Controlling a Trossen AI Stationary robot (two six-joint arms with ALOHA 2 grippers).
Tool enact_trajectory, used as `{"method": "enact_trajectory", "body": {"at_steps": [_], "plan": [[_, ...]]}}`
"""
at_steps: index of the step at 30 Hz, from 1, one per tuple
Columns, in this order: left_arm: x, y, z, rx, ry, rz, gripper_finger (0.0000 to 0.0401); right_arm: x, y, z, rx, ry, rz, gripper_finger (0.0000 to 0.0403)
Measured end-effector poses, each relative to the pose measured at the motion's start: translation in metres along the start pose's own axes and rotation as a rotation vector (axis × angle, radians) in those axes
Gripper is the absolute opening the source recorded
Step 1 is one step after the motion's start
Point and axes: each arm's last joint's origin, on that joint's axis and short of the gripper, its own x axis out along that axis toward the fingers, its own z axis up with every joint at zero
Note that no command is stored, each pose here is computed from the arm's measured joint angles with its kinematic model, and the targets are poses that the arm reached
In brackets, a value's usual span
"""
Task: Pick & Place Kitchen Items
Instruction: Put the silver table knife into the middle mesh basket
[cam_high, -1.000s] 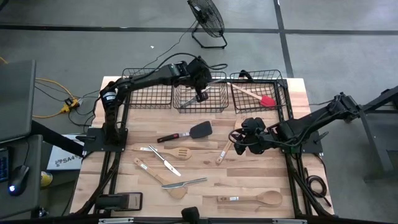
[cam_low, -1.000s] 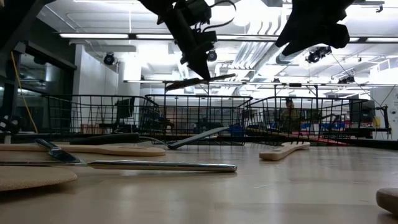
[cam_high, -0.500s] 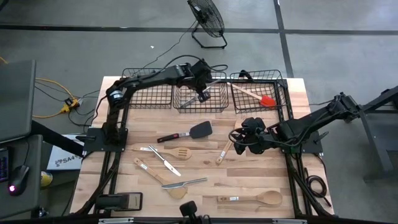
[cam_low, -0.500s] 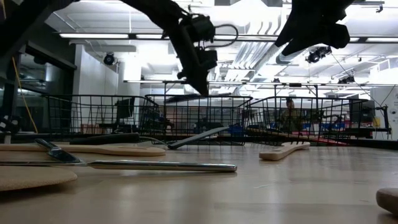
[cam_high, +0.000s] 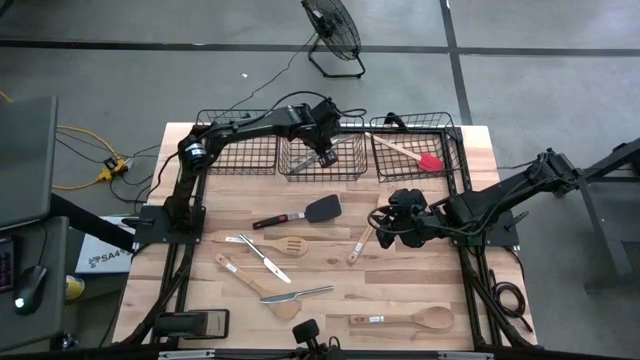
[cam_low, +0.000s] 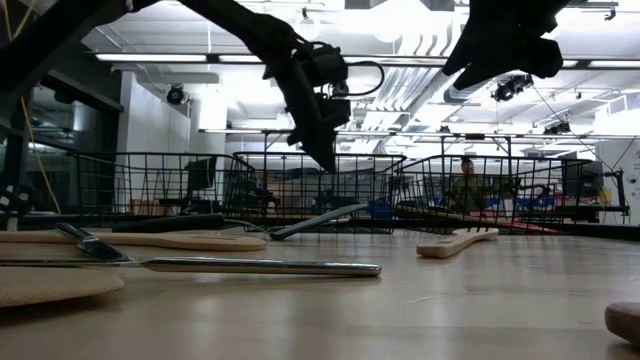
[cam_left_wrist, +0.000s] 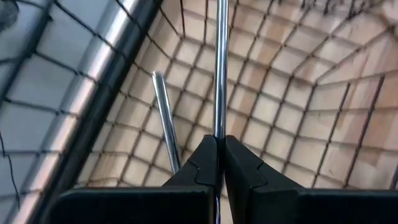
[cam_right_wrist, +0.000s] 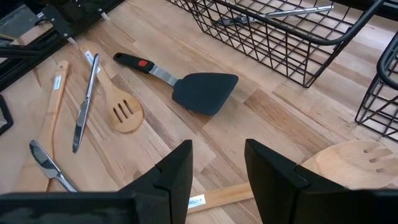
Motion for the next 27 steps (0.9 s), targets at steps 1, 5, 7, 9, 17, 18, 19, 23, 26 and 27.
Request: {"method": "enact_trajectory", "body": {"at_steps": [1,5,7,9,17,18,19,23,26,27], "plan": [[0.001,0.001,0.001,-0.005,-0.013,-0.001,0.0003,0.000,0.000,0.000,0.000,0.000,0.000,0.0138],[0.002,0.005,-0.001,-0.023,0.002,-0.009,0.0003,0.000,0.000,0.000,0.001,0.000,0.000,0.0138],[0.002,0.005,-0.001,-0.036,0.007,-0.015,0.0003,0.000,0.000,0.000,0.002,-0.001,0.001,0.0138],[0.003,0.005,-0.002,-0.045,0.012,-0.019,0.0003,0.000,0.000,0.000,0.002,-0.002,0.002,0.0138],[0.005,0.009,-0.003,-0.109,0.023,-0.024,0.0003,0.000,0.001,0.001,0.012,-0.008,0.013,0.0138],[0.005,0.010,-0.003,-0.118,0.024,-0.024,0.0003,0.000,0.001,0.001,0.012,-0.009,0.013,0.0138],[0.005,0.010,-0.004,-0.126,0.026,-0.023,0.0003,0.000,0.001,0.001,0.011,-0.008,0.012,0.0138],[0.005,0.009,-0.004,-0.139,0.029,-0.023,0.0003,0.000,0.001,0.001,0.012,-0.009,0.013,0.0138],[0.009,0.009,-0.005,-0.152,0.035,-0.019,0.0003,0.000,0.001,0.001,0.014,-0.023,0.006,0.0138],[0.011,0.009,-0.005,-0.156,0.042,-0.020,0.0003,0.000,0.002,0.002,0.016,-0.029,0.006,0.0138]]}}
